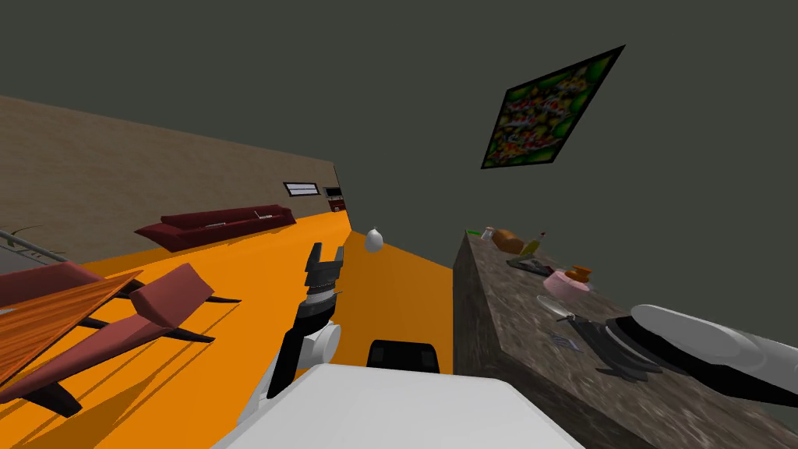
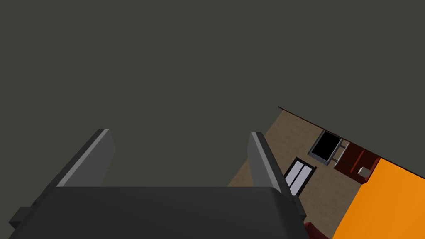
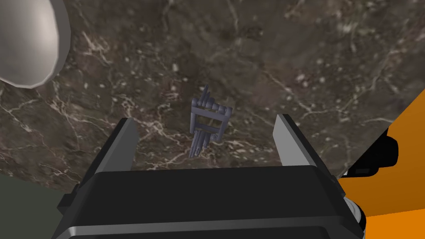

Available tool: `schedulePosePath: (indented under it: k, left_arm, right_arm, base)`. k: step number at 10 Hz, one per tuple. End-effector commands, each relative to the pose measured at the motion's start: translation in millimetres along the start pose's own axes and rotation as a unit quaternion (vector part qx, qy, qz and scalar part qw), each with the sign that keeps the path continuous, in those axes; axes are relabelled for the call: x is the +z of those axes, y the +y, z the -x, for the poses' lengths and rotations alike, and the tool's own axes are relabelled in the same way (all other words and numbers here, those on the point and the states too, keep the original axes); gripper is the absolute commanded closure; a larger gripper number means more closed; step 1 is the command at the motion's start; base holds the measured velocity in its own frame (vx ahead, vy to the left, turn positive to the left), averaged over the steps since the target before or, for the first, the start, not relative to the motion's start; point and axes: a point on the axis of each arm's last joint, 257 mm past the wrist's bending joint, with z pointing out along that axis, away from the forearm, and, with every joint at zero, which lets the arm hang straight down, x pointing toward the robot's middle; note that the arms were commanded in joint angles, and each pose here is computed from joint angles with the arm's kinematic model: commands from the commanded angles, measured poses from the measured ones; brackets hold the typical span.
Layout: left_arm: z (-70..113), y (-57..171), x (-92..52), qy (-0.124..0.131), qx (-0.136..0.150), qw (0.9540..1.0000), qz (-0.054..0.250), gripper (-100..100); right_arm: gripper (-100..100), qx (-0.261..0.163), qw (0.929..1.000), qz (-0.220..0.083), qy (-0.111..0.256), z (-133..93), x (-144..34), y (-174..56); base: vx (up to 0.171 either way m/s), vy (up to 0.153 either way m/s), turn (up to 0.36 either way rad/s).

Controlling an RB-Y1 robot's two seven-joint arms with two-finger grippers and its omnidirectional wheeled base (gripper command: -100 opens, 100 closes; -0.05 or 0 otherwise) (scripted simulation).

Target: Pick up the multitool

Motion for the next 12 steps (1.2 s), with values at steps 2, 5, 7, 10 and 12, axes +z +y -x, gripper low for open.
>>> schedulePosePath:
  k: [2,5,7,10,12]
  left_arm:
    - [0.0,0,0.0,0.0,0.0,1.0,0.0,0]
    - [0.0,0,0.0,0.0,0.0,1.0,0.0,0]
    - [0.0,0,0.0,0.0,0.0,1.0,0.0,0]
    - [0.0,0,0.0,0.0,0.0,1.0,0.0,0]
    - [0.0,0,0.0,0.0,0.0,1.0,0.0,0]
  right_arm:
    - [-100,0.012,0.9999,0.004,-0.001,-15,2.9,15]
    - [-100,0.041,0.9991,0.007,-0.004,-35,7.5,41]
    - [-100,0.051,0.9987,0.007,-0.001,-50,7.8,55]
    - [-100,0.058,0.9983,0.007,0.004,-64,7.2,69]
    - [-100,0.069,0.9976,0.006,0.007,-77,6.5,84]
  base:
    - [0.003,0.029,0.116]
    - [-0.004,0.028,0.12]
    - [0.002,0.023,0.117]
    - [0.003,0.024,0.105]
    - [0.002,0.024,0.114]
